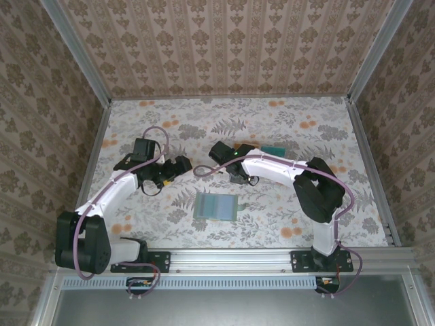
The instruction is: Take the credit cards out of the card holder
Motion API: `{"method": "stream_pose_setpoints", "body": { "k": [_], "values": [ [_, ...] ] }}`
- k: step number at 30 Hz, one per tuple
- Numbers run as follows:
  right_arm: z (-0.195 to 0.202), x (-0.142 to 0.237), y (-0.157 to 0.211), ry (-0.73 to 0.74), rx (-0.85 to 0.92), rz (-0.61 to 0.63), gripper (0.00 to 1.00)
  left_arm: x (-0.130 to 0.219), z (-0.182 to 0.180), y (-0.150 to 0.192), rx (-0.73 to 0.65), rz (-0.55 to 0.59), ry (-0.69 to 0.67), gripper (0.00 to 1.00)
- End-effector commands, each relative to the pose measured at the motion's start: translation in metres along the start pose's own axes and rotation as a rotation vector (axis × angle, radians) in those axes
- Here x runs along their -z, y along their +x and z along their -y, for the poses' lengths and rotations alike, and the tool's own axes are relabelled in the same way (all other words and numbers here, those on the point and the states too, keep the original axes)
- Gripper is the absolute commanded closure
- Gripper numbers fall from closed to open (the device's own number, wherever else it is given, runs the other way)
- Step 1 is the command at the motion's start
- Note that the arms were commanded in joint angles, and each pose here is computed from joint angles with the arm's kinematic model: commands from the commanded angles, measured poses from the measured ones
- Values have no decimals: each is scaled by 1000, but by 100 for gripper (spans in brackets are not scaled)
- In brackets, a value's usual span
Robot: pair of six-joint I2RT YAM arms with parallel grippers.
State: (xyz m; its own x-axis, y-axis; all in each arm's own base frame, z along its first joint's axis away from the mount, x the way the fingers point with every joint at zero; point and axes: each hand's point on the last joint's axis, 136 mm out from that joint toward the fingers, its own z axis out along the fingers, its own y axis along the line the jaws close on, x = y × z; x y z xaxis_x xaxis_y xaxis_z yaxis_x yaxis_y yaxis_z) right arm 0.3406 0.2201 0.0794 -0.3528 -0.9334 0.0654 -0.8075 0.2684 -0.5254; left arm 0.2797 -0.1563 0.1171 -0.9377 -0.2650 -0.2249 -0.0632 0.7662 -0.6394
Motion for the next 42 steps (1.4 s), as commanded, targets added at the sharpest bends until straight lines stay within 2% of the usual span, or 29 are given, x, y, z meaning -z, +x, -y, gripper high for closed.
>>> {"method": "stream_pose_setpoints", "body": {
  "k": [1,6,10,17,26,32,42],
  "values": [
    [9,0,3,41,-35,-17,77,-1,-1,3,-4,-18,14,4],
    [12,7,2,35,-70,1,77,-1,-1,5,-3,-18,18,3],
    [16,26,0,9,-162,66,76,-3,-1,7,6,-26,28,6],
    [11,62,-10,-107,-417,209,83,-11,-1,13,14,-62,35,10],
    [-5,87,-23,-300,-811,348,86,-18,5,16,-10,-88,37,12],
    [-25,85,-32,-422,-926,375,83,-22,8,18,-22,-104,36,11],
    [-62,71,-48,-592,-1028,334,84,-23,17,21,-55,-117,52,11]
  ]
}}
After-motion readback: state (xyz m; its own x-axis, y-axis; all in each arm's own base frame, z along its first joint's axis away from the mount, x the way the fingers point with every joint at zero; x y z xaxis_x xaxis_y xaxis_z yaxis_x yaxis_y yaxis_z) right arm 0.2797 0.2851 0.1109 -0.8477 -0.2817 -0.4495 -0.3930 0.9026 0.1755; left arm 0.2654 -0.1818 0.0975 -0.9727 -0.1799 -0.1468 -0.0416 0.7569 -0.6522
